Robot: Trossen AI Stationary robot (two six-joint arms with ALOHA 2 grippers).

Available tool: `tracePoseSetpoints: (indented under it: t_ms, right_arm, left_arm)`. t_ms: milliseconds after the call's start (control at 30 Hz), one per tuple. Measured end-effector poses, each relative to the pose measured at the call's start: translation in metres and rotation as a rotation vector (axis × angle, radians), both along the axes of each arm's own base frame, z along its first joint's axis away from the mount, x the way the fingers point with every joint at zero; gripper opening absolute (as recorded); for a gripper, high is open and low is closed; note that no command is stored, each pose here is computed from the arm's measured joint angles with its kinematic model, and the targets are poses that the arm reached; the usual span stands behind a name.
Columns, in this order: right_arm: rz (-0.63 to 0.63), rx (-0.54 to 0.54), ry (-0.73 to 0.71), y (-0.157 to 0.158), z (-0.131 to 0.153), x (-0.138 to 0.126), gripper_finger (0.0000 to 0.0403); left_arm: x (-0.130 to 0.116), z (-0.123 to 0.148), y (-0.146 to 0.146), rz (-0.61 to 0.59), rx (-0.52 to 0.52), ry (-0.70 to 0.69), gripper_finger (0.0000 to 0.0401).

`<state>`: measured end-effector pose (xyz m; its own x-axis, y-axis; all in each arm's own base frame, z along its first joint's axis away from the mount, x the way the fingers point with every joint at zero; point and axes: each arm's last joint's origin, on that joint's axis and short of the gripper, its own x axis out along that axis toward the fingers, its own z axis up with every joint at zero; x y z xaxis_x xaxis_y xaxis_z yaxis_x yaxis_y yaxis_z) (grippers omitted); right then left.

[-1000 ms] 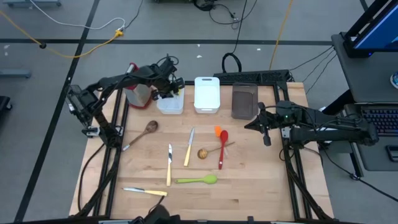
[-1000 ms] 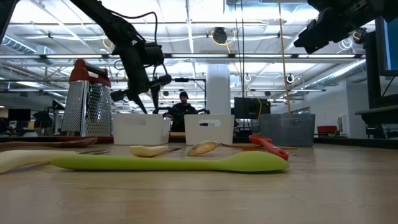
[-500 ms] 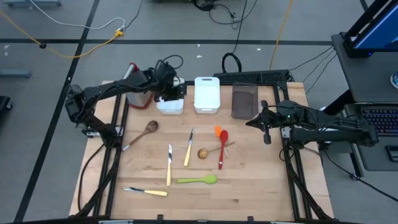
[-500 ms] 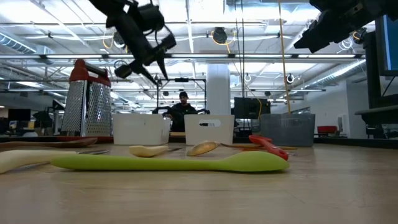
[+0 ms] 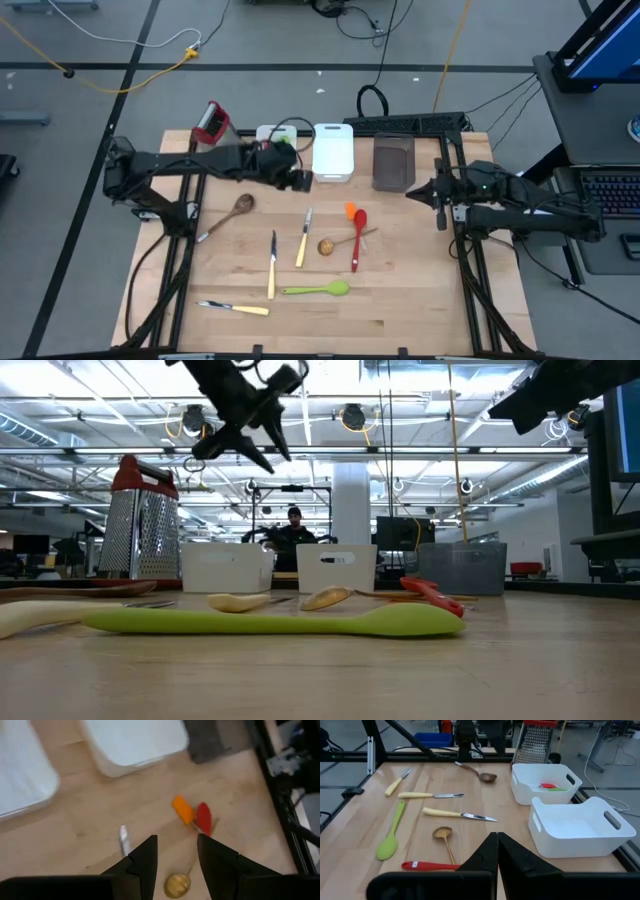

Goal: Pick & Place Kitchen Items
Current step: Put the orange spatula into the left white bin

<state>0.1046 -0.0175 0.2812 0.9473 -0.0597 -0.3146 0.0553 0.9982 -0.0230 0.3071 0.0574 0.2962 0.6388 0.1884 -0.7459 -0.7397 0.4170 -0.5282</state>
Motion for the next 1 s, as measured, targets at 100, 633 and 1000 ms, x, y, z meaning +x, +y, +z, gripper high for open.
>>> tracePoseSetpoints:
  t_ms: [100, 633, 1000]
  right_arm:
    - [0.000, 0.001, 0.002, 0.000, 0.000, 0.000, 0.0001]
    - [-0.001, 0.007, 0.014, 0.000, -0.001, 0.001, 0.0004]
    - [0.016, 0.061, 0.052, -0.002, -0.007, 0.033, 0.0003]
  left_arm:
    - [0.006, 0.003, -0.019, -0.056, 0.043, -0.035, 0.0141]
    - [0.010, 0.007, -0.082, -0.330, 0.251, -0.052, 0.0141]
    - [0.002, 0.003, -0.067, -0.396, 0.332, 0.070, 0.0140]
